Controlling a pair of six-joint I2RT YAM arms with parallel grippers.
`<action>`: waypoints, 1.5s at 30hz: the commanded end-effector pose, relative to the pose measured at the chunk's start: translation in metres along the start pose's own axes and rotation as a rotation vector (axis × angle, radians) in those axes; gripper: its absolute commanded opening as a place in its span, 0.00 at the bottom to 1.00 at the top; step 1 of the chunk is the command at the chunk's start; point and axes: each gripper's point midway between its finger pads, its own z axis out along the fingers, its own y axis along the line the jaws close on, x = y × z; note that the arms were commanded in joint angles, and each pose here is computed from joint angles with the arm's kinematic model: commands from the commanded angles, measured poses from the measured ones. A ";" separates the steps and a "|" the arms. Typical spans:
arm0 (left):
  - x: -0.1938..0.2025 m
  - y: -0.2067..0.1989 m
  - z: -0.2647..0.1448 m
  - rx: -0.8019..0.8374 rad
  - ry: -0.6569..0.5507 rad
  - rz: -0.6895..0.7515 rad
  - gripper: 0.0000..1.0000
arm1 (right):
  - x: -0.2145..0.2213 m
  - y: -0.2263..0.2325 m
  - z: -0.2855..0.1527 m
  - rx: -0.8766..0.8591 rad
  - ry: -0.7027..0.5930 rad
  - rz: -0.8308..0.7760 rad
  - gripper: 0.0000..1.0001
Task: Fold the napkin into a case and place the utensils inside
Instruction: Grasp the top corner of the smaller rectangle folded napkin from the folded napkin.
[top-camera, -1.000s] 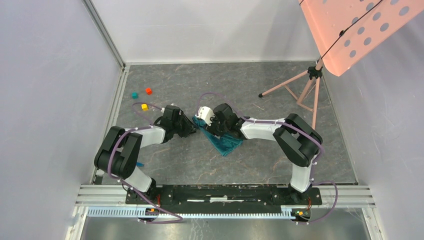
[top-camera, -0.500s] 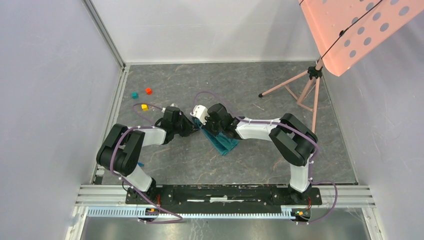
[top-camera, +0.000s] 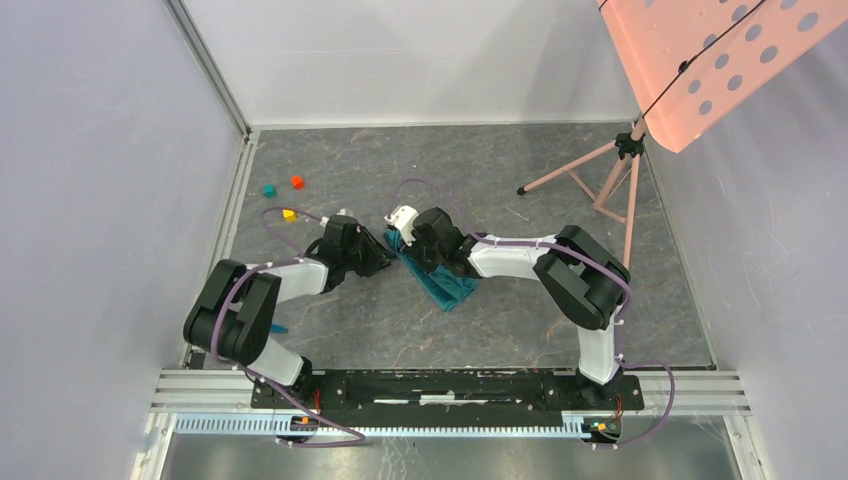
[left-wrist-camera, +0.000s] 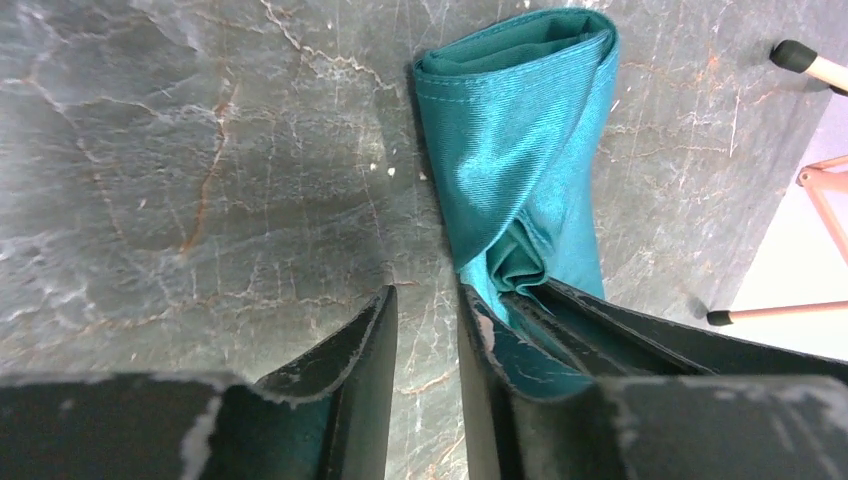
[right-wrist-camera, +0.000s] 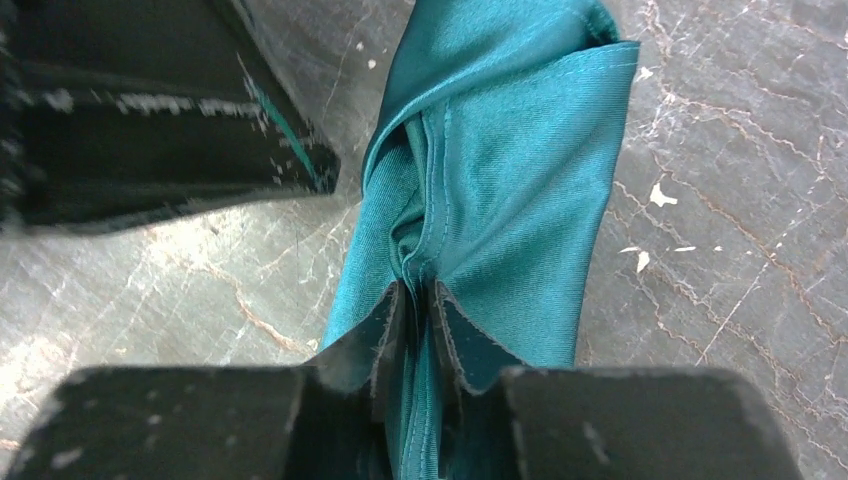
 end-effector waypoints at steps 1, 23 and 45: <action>-0.028 -0.016 -0.020 -0.038 -0.070 0.134 0.39 | -0.012 0.008 -0.005 -0.040 -0.056 0.035 0.23; -0.053 -0.037 0.000 -0.164 -0.035 0.389 0.42 | -0.045 -0.018 -0.001 -0.127 -0.241 0.433 0.26; -0.052 -0.040 0.015 -0.259 -0.061 0.508 0.15 | -0.040 -0.007 0.016 -0.197 -0.233 0.477 0.08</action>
